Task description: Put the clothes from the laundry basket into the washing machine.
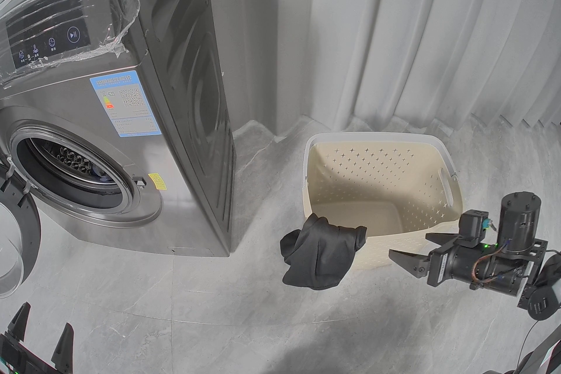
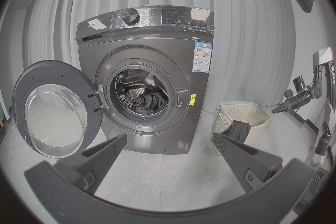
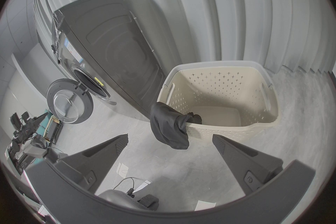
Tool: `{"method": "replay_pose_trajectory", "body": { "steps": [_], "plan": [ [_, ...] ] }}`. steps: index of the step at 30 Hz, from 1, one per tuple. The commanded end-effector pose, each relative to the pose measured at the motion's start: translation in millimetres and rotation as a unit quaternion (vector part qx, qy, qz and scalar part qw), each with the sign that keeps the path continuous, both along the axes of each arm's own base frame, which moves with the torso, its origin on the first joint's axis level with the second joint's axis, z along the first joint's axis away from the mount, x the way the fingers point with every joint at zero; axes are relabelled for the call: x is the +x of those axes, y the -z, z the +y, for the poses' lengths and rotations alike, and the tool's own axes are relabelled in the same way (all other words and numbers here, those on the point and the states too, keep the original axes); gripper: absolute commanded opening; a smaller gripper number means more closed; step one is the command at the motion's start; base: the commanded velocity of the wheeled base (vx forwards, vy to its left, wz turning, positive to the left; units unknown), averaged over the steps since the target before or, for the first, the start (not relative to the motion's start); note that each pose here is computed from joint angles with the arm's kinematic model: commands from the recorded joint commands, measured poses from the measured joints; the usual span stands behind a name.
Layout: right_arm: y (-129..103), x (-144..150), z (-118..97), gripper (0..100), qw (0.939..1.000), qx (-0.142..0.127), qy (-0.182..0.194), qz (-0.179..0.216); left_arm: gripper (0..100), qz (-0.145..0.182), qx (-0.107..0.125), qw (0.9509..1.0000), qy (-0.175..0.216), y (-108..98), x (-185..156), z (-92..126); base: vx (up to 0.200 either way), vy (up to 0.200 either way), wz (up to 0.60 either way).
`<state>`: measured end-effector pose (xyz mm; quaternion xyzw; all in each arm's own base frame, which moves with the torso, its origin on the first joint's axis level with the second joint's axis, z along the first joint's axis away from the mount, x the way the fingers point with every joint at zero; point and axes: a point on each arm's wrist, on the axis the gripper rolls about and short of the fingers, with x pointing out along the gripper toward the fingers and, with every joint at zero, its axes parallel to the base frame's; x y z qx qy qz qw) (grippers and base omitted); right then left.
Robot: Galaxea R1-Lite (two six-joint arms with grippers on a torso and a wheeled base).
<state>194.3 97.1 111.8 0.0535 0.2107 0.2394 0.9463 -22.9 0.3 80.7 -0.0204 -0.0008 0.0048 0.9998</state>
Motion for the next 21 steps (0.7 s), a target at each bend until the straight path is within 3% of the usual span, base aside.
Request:
{"method": "replay_pose_trajectory", "body": {
  "steps": [1,3,9,21],
  "plan": [
    [32,17,24,100,0.9992,-0.022,-0.011,0.032,100,0.004,0.000,1.0000,-0.001,5,1,0,0.000,0.000,0.00],
    [33,20,28,100,0.9994,-0.021,-0.010,0.025,100,0.004,0.000,1.0000,-0.001,5,1,0,0.000,0.000,0.00],
    [33,22,34,100,0.9995,-0.022,-0.012,0.020,100,0.004,0.000,1.0000,-0.001,5,1,0,0.000,-0.200,0.00],
    [48,37,54,100,0.9989,-0.029,-0.026,0.026,100,0.004,0.000,1.0000,0.000,5,1,0,0.000,0.000,0.00]
  ]
}}
